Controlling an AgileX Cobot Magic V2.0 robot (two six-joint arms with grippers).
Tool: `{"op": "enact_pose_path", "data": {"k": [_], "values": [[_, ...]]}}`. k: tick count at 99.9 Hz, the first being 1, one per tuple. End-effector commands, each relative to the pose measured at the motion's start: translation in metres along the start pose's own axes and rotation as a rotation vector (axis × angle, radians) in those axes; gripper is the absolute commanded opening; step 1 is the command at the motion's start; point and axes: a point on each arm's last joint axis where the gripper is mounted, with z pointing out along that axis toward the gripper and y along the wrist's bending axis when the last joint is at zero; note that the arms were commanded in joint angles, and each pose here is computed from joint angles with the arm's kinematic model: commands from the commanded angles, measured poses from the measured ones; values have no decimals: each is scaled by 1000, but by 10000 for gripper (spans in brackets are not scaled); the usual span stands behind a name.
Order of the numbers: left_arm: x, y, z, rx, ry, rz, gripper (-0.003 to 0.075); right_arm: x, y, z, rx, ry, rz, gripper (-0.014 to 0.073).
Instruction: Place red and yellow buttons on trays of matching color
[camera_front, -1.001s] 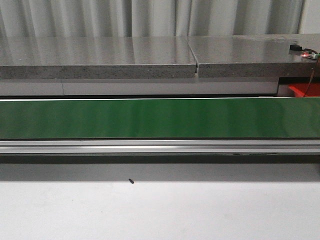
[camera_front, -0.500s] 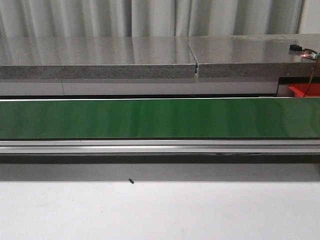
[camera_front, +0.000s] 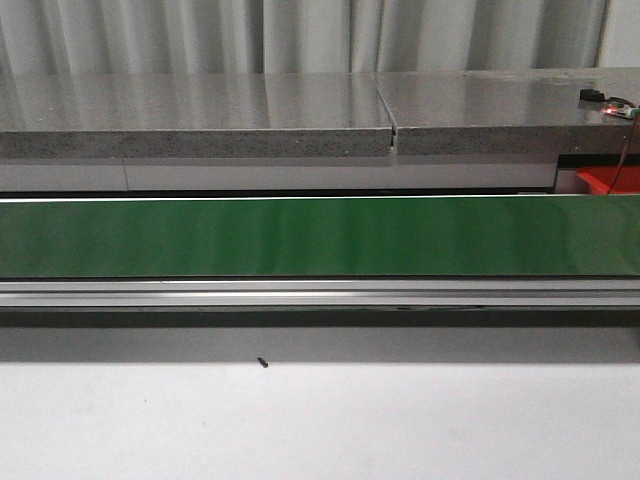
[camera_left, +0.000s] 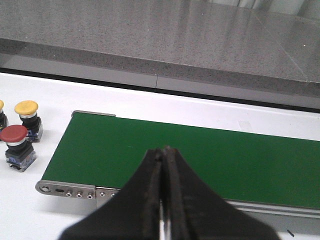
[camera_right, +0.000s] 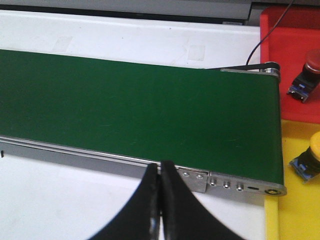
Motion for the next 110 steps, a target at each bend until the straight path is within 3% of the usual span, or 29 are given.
{"op": "enact_pose_path", "data": {"k": [1, 66, 71, 78, 90, 97, 110], "values": [[-13, -4, -2, 28, -84, -5, -20, -13, -1, -6, 22, -91, -9, -68], [-11, -3, -1, 26, -77, -5, -6, -13, -1, -6, 22, -91, -9, -68], [-12, -3, -1, 26, -79, -5, 36, -13, -1, -6, 22, -91, -9, -68], [-12, -3, -1, 27, -80, -5, 150, -13, -1, -6, 22, -91, -9, -68], [-12, -2, -1, 19, -78, 5, 456, -13, -1, -6, 22, -91, -9, -68], [-12, -2, -1, 17, -80, 10, 579, -13, -1, -6, 22, -91, -9, -68], [-12, -2, -1, 18, -81, 8, 620, -13, -1, -6, 22, -91, -9, -68]]}}
